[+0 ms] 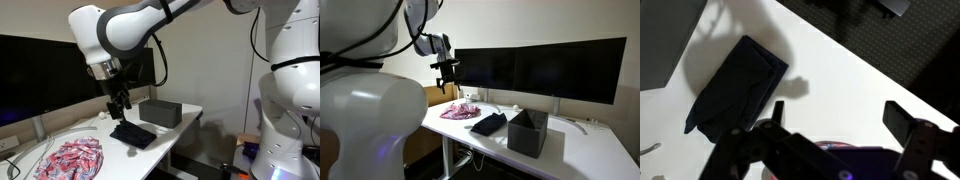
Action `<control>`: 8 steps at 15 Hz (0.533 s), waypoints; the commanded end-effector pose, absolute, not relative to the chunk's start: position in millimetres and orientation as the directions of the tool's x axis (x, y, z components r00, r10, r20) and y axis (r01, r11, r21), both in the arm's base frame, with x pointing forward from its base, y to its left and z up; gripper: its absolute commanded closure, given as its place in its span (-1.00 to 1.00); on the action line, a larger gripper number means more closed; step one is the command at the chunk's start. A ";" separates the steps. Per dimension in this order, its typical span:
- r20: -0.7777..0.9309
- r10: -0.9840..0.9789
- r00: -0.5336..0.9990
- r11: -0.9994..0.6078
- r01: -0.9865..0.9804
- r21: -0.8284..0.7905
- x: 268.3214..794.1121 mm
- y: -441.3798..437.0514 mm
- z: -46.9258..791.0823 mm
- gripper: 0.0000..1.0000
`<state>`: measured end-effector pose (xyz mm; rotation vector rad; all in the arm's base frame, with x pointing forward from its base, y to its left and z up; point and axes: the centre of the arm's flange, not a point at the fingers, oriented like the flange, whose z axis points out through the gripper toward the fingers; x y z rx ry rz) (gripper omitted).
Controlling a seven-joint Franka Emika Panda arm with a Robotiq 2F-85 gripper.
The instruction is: Put the left cloth in the box
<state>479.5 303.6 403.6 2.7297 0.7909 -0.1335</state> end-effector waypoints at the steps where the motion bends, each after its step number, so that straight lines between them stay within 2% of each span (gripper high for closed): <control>1: -0.133 0.465 0.875 -0.834 0.483 0.264 492.5 324.6 397.4 -1.00; 8: -0.046 0.456 0.889 -0.855 0.452 0.256 506.3 352.5 384.2 -1.00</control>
